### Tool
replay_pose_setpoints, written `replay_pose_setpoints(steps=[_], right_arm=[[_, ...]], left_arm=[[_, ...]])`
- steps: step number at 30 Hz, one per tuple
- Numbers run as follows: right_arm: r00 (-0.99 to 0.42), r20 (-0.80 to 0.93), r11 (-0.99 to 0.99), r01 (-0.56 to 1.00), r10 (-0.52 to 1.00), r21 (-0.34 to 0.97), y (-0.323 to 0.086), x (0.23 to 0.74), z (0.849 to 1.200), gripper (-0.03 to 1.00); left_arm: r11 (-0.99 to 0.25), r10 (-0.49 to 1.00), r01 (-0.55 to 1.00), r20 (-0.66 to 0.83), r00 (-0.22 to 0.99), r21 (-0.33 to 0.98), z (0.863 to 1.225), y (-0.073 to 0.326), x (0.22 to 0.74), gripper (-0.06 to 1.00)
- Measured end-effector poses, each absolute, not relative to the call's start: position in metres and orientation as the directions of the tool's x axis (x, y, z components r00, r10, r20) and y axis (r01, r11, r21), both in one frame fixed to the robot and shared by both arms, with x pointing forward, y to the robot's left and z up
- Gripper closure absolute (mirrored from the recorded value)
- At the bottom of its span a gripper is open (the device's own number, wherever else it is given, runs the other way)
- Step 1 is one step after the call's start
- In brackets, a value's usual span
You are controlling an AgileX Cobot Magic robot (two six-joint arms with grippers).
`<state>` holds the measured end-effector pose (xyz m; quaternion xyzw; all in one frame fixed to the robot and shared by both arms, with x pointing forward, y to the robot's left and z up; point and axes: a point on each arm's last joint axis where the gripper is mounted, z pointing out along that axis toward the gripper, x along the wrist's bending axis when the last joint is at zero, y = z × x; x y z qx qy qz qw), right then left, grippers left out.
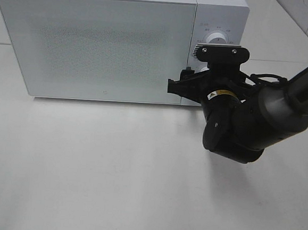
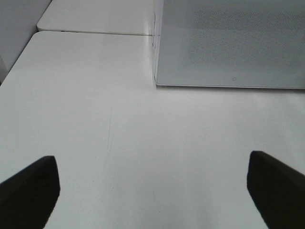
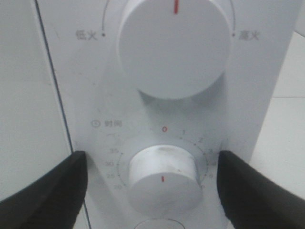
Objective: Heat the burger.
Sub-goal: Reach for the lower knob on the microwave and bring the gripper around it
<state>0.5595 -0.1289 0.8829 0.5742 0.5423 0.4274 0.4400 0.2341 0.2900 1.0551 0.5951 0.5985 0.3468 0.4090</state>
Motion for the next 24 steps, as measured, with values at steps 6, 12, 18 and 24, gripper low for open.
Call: replay_pose_setpoints(steps=[6, 12, 18, 24], right_arm=[[0.060, 0.025, -0.040, 0.256, 0.998, 0.966, -0.1300, 0.5605, 0.8824, 0.50], [0.070, 0.049, -0.066, 0.256, 0.996, 0.965, -0.1307, 0.5605, 0.8822, 0.55], [0.069, 0.065, -0.080, 0.253, 0.996, 0.964, -0.1302, 0.5605, 0.8823, 0.55], [0.086, 0.146, -0.163, 0.246, 0.985, 0.955, -0.1307, 0.5600, 0.8820, 0.55]], left_arm=[[0.051, 0.996, 0.429, -0.077, 0.043, 0.902, 1.0551, 0.2900, 0.2341, -0.05], [0.051, 0.996, 0.429, -0.077, 0.043, 0.902, 1.0551, 0.2900, 0.2341, -0.05], [0.051, 0.996, 0.429, -0.077, 0.043, 0.902, 1.0551, 0.2900, 0.2341, -0.05], [0.051, 0.996, 0.429, -0.077, 0.043, 0.902, 1.0551, 0.2900, 0.2341, -0.05]])
